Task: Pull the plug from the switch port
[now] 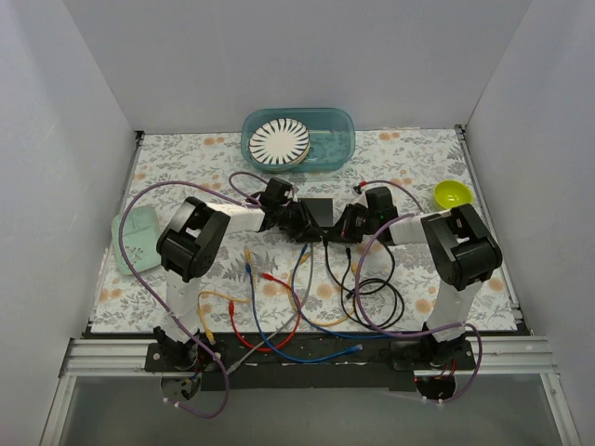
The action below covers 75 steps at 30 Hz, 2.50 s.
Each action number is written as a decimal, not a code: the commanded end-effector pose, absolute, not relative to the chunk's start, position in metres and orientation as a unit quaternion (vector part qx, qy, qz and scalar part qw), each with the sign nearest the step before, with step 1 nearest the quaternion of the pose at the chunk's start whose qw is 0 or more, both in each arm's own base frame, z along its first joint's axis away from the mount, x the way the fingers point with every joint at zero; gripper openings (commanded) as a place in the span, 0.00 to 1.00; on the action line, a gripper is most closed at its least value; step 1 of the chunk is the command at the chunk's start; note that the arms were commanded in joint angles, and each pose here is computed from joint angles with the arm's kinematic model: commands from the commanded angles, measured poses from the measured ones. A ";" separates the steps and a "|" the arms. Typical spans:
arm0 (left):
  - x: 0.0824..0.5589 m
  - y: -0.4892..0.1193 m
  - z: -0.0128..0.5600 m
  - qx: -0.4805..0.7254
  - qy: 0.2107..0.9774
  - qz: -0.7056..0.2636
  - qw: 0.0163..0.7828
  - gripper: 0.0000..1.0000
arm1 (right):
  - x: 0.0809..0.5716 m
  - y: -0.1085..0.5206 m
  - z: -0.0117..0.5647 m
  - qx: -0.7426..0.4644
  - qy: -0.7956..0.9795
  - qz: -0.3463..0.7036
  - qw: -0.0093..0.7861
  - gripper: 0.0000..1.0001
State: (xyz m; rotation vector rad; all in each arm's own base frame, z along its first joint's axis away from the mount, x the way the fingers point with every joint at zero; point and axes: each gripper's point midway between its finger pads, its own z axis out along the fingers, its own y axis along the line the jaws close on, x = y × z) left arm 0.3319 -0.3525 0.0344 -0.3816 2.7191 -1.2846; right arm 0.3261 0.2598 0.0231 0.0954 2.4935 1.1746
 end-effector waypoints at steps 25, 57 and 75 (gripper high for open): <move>0.421 -0.255 0.137 -0.215 0.850 -0.412 0.246 0.36 | 0.333 0.232 0.081 0.013 0.915 0.306 0.265 0.45; 0.338 -0.247 0.060 -0.224 0.899 -0.340 0.161 0.30 | 0.362 0.240 0.037 0.048 0.935 0.286 0.205 0.36; 0.425 -0.308 0.078 -0.182 0.873 -0.434 0.129 0.30 | 0.356 0.255 0.029 0.102 0.893 0.393 0.194 0.44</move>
